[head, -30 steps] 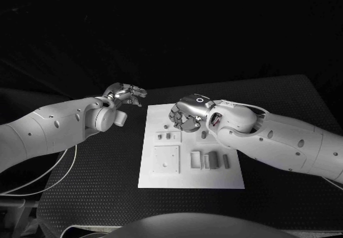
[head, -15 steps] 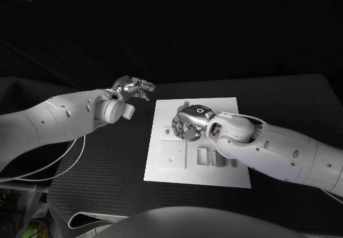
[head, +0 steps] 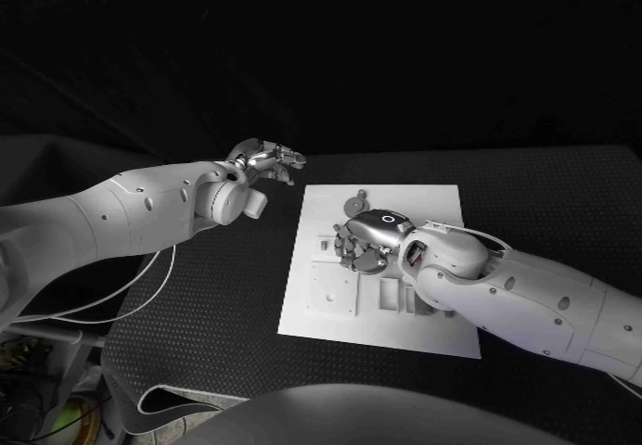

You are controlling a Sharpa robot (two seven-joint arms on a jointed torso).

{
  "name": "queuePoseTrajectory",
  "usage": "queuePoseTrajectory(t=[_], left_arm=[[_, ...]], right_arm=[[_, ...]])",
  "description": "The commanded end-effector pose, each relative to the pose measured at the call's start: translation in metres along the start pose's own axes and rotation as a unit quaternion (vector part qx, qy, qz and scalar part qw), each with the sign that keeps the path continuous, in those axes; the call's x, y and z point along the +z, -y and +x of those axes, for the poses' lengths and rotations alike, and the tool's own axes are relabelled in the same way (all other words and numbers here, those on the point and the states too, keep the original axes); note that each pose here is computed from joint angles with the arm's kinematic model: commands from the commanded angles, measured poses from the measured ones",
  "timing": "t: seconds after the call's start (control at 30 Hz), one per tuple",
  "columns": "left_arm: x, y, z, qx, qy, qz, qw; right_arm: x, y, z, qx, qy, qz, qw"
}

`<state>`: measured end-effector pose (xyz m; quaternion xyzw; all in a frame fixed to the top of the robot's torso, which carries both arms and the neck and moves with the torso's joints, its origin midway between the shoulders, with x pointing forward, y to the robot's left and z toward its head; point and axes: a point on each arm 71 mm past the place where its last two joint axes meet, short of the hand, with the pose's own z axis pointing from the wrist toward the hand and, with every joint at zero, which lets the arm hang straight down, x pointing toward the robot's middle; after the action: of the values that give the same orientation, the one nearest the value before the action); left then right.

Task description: Assemble the parts on the task board

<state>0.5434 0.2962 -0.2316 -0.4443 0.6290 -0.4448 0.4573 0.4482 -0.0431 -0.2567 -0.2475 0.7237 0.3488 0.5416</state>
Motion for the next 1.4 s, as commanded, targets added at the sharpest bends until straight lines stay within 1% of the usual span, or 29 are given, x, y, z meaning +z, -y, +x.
queuePoseTrajectory(t=[0.03,0.13,0.63,1.03,1.4], left_arm=[[0.0007,0.0015,0.0029,-0.003,-0.010,0.002,1.000],[0.0011,0.0014,0.0037,-0.004,-0.011,0.001,1.000],[0.0026,0.0015,0.0060,-0.004,-0.015,0.000,1.000],[0.0028,0.0017,0.0069,-0.004,-0.015,-0.001,1.000],[0.0039,0.0026,0.0099,-0.005,-0.018,0.000,1.000]], right_arm=[[-0.001,0.003,0.006,0.045,-0.019,0.004,0.999],[-0.002,0.008,0.009,0.065,-0.025,0.012,0.997],[-0.012,0.016,0.019,0.089,-0.031,0.019,0.995],[-0.012,0.016,0.020,0.091,-0.037,0.019,0.995],[-0.006,0.012,0.022,0.088,-0.036,0.015,0.995]])
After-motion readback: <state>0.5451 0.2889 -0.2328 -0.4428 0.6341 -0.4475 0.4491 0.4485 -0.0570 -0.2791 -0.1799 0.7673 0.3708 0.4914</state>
